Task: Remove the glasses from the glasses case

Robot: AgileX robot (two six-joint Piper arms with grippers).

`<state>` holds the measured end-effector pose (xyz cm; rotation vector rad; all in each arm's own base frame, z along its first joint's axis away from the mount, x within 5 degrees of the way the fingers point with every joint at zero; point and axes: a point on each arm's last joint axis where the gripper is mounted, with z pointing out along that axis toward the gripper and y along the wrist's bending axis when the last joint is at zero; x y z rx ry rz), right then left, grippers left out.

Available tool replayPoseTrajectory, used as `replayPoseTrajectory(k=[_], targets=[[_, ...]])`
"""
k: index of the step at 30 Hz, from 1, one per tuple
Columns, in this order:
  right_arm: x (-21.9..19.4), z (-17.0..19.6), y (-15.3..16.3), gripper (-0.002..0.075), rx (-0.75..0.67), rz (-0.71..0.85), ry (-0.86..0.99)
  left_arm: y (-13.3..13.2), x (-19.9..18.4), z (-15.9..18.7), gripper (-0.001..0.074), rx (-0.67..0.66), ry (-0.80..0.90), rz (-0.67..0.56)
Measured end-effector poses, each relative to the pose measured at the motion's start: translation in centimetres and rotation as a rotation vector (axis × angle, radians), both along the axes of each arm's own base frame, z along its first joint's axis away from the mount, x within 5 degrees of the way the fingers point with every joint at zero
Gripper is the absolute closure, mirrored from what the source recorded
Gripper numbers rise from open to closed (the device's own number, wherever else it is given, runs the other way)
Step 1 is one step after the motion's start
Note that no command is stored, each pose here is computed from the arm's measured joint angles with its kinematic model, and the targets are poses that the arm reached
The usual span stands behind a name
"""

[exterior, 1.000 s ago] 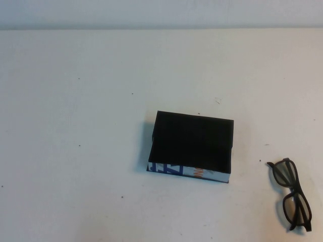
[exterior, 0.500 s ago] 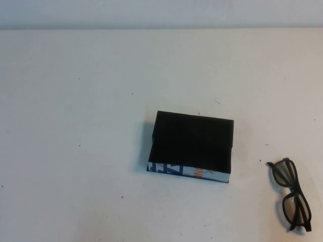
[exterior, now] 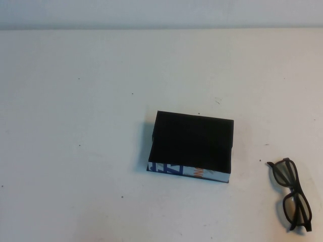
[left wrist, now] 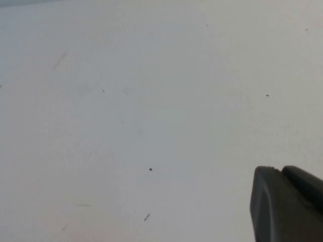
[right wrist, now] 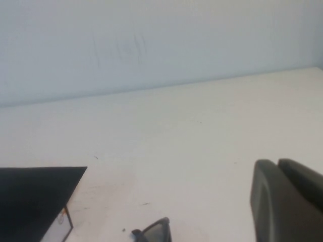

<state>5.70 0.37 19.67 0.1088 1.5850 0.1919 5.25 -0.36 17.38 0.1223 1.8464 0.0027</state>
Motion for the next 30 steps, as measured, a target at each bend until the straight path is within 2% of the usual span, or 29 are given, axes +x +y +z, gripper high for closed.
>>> replayPoseTrajectory(k=[5, 12, 30], targets=[[0.0, -0.6, 0.0, 0.0742, -0.075, 0.007, 0.062, 0.0, 0.0, 0.0, 0.0741, 0.000, 0.000, 0.000], [-0.3, -1.9, 0.2, 0.0742, -0.094, 0.029, 0.207, 0.0, 0.0, 0.0, 0.0741, 0.000, 0.000, 0.000], [-0.4, -2.0, 0.9, 0.0742, -0.070, 0.148, 0.215, 0.0, 0.0, 0.0, 0.0741, 0.000, 0.000, 0.000]])
